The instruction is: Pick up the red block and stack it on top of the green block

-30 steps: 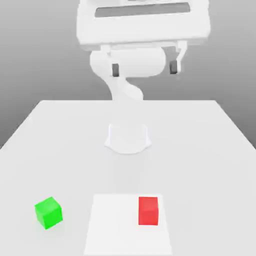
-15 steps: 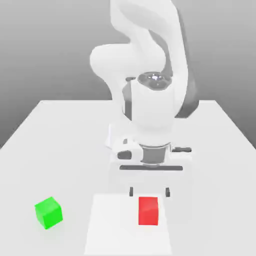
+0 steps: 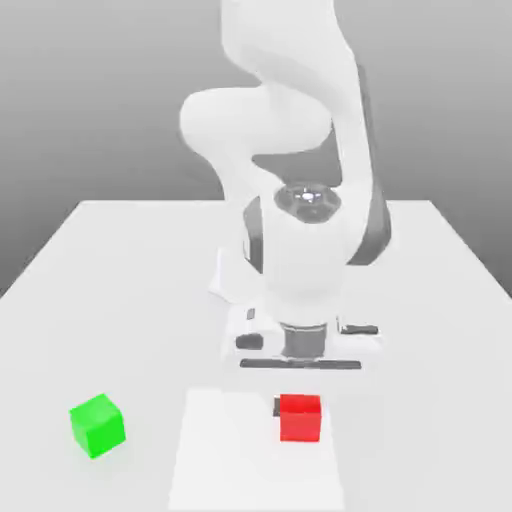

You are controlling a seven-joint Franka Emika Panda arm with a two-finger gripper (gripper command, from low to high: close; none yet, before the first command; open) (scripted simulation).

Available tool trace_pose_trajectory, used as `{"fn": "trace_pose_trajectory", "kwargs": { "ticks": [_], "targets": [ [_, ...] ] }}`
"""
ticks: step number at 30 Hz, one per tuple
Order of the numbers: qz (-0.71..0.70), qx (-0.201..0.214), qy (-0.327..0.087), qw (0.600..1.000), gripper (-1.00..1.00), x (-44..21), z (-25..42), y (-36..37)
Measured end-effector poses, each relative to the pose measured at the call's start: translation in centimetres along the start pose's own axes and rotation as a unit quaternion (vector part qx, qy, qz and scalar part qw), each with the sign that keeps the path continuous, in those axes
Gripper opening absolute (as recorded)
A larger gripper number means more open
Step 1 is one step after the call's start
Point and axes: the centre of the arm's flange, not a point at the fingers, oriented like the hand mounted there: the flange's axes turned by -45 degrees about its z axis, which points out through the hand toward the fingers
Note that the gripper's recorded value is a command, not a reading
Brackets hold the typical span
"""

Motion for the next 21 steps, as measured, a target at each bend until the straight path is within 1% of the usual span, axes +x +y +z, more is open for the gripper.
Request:
{"fn": "trace_pose_trajectory", "kwargs": {
  "ticks": [1, 7, 13, 18, 19, 21],
  "targets": [
    [0.001, 0.0, 0.0, 1.0, -1.0, 0.0, -1.0, 0.1],
    [0.105, 0.0, 0.0, 0.994, -1.0, 1.8, -3.4, 13.1],
    [0.203, 0.001, 0.0, 0.979, -1.0, -0.6, -4.9, 26.5],
    [0.191, 0.001, 0.0, 0.982, -1.0, -0.1, 0.2, 26.2],
    [0.191, 0.001, 0.0, 0.982, 1.0, -0.1, 0.8, 26.2],
    [0.191, 0.001, 0.0, 0.982, 1.0, -0.2, 0.8, 26.2]
  ]
}}
